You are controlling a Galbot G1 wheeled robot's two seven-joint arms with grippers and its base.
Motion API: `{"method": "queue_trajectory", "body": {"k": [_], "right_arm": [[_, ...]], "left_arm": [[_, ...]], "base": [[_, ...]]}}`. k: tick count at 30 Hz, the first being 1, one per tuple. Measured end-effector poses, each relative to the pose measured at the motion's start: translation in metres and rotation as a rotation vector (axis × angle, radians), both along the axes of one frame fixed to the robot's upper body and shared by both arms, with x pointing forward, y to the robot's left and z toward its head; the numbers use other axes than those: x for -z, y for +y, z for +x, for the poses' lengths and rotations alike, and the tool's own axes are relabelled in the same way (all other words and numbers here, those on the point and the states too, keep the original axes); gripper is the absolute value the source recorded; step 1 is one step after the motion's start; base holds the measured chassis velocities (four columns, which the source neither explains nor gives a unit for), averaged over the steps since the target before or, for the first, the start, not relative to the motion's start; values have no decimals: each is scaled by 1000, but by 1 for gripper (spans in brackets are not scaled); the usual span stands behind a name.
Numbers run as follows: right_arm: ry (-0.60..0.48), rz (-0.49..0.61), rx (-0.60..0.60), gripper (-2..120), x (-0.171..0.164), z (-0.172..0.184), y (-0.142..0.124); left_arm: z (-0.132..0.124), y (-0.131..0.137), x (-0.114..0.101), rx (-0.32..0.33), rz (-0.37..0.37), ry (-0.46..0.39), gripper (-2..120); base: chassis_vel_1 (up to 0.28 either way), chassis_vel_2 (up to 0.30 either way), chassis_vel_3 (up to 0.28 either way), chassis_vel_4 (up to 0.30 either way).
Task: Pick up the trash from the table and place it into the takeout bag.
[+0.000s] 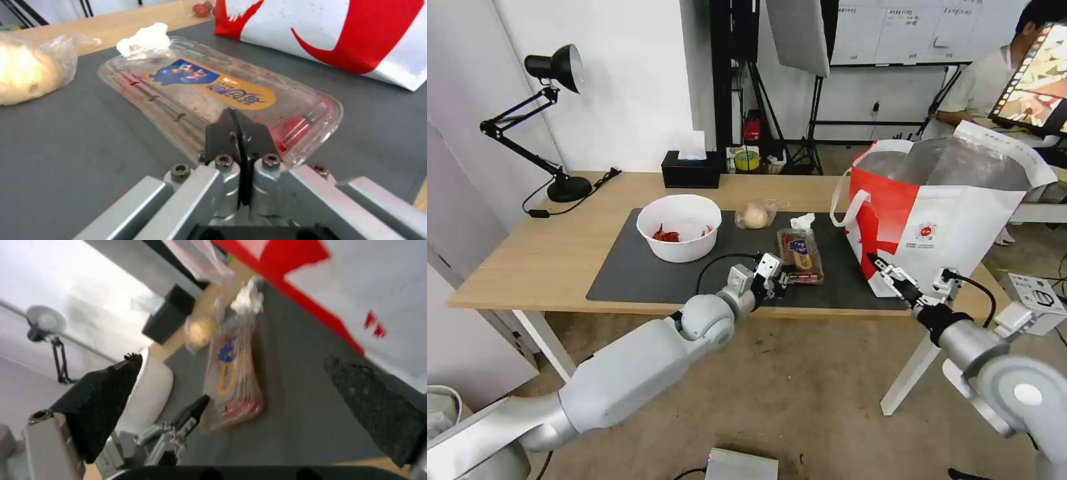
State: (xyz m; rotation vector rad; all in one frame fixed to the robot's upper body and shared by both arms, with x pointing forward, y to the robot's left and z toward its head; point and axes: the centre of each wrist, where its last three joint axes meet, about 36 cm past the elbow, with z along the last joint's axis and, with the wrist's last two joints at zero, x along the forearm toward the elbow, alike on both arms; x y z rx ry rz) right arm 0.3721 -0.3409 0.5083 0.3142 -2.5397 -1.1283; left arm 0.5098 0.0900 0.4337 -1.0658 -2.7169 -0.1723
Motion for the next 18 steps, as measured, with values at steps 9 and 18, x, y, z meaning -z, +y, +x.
{"method": "queue_trajectory", "body": {"k": [9,18], "right_arm": [[41,-18,-30,100,0,38,-2],[50,-13,-69,100,1,76,11]], "left_arm": [[1,-1,-3,-1,-2,-1,0],[-1,3,-1,-4,2,3,0]], "base": [[0,0,0,0],[0,0,0,0]]}}
